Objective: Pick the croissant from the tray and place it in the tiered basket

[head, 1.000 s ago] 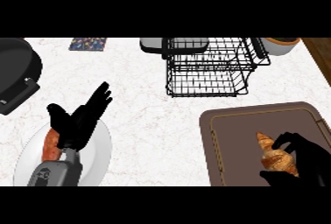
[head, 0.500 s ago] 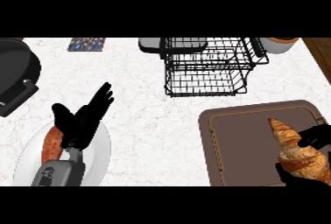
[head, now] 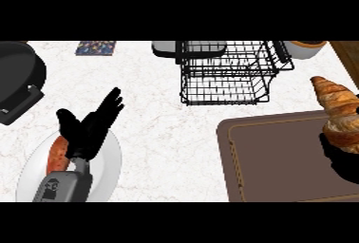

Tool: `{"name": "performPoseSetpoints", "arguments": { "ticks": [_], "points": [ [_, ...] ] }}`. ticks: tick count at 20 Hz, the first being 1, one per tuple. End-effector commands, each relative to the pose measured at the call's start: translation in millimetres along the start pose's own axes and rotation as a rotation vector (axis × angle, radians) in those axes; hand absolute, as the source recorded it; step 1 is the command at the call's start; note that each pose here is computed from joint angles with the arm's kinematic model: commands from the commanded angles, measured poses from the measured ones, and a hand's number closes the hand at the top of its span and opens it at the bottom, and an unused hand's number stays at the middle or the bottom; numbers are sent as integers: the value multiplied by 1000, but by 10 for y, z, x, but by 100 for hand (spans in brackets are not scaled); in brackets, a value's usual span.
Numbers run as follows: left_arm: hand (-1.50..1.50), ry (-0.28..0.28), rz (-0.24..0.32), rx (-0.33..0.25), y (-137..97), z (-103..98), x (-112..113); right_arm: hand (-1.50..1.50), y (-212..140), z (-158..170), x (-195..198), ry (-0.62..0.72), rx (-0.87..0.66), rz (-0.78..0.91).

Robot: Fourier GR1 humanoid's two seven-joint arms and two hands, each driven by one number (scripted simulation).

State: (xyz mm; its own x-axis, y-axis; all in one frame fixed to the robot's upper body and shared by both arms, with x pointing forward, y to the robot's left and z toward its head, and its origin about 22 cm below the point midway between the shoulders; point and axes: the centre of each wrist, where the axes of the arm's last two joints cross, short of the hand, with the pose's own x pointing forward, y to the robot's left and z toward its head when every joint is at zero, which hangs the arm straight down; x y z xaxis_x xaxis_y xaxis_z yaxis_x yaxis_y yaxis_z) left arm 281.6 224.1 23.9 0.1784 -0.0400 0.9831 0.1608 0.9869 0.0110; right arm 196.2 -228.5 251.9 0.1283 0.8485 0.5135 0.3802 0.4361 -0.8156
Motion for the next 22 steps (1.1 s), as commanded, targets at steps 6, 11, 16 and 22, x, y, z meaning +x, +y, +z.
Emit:
{"name": "performPoseSetpoints", "arguments": {
  "ticks": [6,11,16,22],
  "points": [
    [0,-14,7,-24,-67,32,-51,150,-396,-640,734,-9,28,13],
    [0,-25,-8,-27,-128,-157,87,150,-236,-983,1068,19,55,-72],
    [0,3,-9,-20,-72,61,-71,150,79,-1300,1140,57,48,-87],
    [0,-12,-16,-18,-7,-28,5,150,400,-1761,1159,57,63,-154]
  ]
}}
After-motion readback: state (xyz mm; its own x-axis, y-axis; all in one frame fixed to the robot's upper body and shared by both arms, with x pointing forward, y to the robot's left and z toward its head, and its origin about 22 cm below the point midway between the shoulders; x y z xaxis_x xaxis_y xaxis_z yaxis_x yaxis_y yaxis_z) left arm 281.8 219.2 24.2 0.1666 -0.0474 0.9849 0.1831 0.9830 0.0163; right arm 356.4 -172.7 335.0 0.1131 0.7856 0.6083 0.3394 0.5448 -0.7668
